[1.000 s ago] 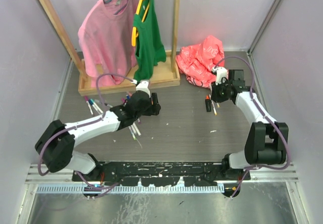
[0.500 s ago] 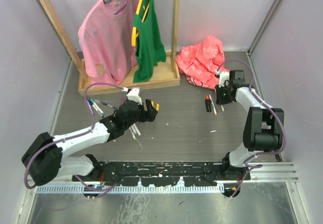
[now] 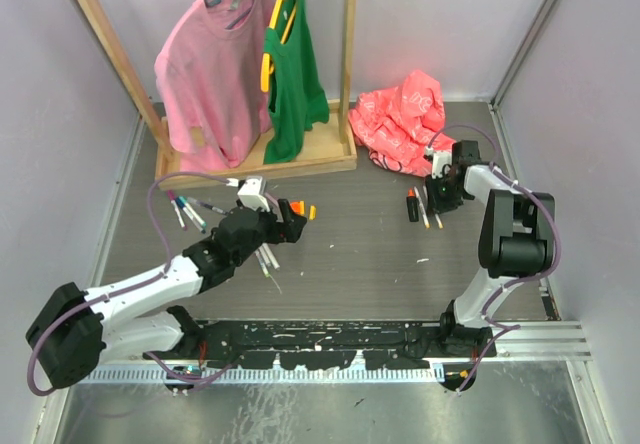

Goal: Open the pen caps
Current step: Place the pen at the center of the board, then pick up the pen from the center of the board.

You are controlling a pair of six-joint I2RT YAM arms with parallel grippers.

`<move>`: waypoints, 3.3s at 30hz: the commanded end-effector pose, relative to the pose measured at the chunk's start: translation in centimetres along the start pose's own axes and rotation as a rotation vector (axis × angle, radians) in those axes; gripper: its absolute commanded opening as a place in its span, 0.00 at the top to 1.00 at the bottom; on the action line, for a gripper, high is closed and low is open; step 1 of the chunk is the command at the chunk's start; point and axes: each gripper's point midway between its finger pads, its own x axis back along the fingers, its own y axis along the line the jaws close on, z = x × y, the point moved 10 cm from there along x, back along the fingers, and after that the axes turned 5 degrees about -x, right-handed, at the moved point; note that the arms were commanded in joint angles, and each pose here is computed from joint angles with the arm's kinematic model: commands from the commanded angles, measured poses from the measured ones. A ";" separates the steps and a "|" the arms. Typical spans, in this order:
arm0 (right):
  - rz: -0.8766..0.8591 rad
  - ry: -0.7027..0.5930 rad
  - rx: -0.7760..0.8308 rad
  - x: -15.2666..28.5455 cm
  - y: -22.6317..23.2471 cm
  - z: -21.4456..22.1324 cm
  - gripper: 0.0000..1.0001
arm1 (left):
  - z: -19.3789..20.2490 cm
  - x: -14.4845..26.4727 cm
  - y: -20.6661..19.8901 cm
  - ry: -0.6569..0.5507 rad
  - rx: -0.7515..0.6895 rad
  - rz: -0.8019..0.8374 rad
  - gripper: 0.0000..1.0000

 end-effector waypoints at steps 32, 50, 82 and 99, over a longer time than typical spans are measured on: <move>-0.030 -0.094 -0.006 2.7 -0.4 -1.7 0.65 | -1.5 0.2 -0.5 -0.087 0.030 0.019 0.16; -0.168 -0.323 0.129 8.6 2.2 -2.7 0.64 | -0.2 -1.2 0.3 0.044 -0.032 -0.103 0.16; -0.513 -0.579 0.305 14.7 8.7 -2.2 0.58 | 2.1 -5.4 2.0 0.344 -0.176 -0.460 0.26; -0.515 -0.573 0.303 14.6 8.7 -2.1 0.58 | 1.3 -8.4 3.7 0.359 -0.105 -0.485 0.48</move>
